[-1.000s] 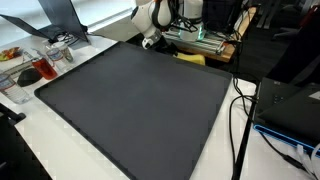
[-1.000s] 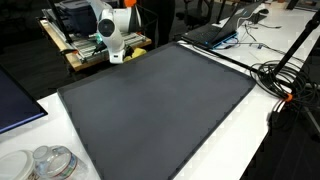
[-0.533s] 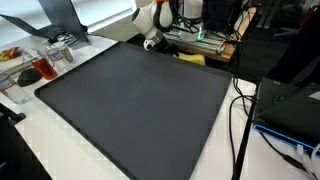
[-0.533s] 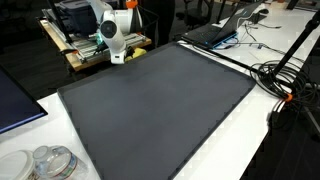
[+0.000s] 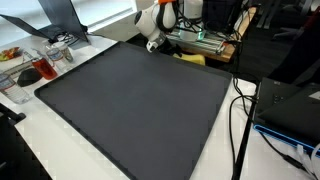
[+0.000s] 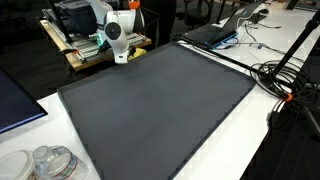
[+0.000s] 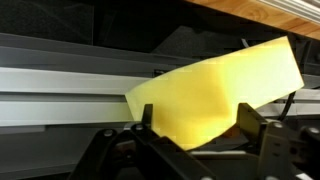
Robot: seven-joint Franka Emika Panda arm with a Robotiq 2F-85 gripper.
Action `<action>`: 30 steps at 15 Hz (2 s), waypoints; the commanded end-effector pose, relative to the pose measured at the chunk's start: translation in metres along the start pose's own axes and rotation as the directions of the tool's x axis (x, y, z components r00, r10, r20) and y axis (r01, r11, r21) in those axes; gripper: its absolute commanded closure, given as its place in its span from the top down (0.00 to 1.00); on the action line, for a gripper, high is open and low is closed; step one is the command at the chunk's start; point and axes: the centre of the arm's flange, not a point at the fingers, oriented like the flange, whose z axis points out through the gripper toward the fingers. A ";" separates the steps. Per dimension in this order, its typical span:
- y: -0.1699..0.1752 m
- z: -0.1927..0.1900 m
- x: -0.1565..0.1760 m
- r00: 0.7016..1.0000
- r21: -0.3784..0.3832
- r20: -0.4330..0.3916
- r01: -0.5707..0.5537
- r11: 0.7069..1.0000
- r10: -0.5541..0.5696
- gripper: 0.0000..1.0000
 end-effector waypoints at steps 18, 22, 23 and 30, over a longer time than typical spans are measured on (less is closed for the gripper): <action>-0.017 -0.026 -0.055 0.997 0.059 -0.031 0.076 0.995 -0.074 0.01; -0.008 -0.057 -0.076 0.996 0.113 -0.003 0.090 0.990 -0.090 0.01; -0.006 -0.064 -0.081 0.996 0.122 0.011 0.091 0.988 -0.093 0.01; -0.012 -0.123 -0.130 0.969 0.298 -0.003 0.235 0.925 -0.245 0.01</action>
